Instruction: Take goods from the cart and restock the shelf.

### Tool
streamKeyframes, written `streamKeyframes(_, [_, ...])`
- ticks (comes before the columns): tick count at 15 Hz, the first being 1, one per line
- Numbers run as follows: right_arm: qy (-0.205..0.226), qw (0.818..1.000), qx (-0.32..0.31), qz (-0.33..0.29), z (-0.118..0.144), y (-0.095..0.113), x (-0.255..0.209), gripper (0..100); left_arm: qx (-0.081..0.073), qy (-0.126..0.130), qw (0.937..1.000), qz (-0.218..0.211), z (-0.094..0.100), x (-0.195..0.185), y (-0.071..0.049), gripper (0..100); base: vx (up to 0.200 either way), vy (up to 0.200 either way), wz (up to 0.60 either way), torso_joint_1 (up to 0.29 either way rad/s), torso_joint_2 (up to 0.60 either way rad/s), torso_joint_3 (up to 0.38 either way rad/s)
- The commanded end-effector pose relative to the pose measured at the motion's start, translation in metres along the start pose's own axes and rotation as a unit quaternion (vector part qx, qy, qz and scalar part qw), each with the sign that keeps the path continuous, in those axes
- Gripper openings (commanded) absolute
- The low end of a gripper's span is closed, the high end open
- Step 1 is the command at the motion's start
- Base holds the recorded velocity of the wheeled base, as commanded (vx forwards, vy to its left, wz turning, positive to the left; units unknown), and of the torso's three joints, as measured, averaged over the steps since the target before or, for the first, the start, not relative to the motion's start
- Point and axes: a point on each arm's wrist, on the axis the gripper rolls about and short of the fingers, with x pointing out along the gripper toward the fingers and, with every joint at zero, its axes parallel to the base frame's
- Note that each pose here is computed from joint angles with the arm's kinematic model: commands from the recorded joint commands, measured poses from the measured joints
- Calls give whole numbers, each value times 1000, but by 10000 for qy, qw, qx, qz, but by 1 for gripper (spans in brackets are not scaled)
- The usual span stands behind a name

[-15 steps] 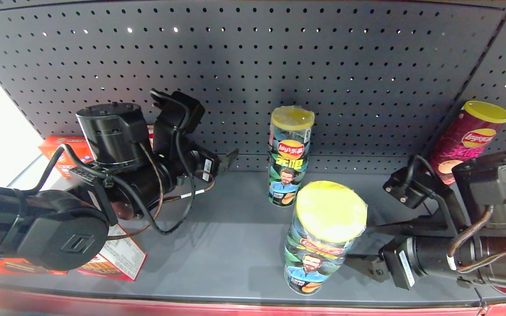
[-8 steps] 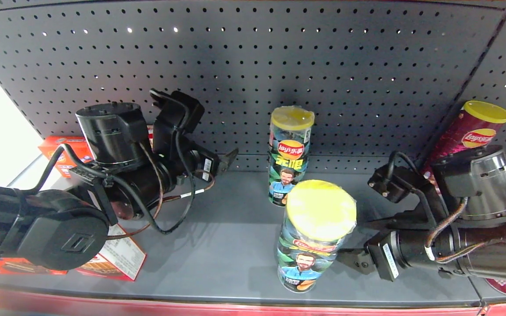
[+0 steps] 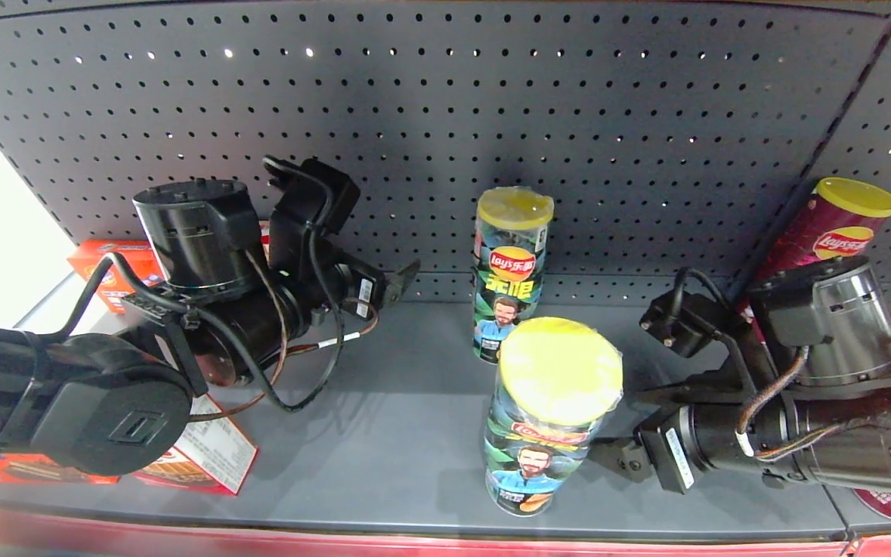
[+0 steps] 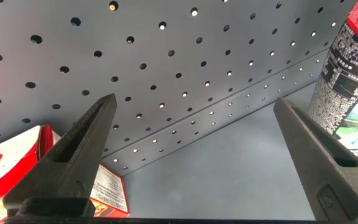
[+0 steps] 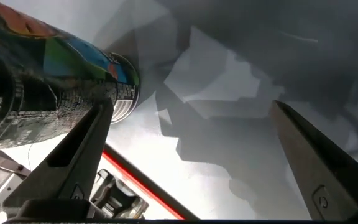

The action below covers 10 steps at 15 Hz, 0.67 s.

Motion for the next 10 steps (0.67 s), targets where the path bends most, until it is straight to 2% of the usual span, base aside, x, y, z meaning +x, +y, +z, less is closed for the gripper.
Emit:
streamKeyframes(1, [-11, 10000, -15, 23, 3, 2, 3, 100, -1, 4, 10000, 1, 0, 0, 0, 100, 0, 0, 0, 0, 0, 0])
streamKeyframes(10, [-18, 10000, -51, 78, 3, 5, 3, 100, 8, 18, 10000, -3, -1, 1, 0, 100, 0, 0, 0, 0, 0, 0])
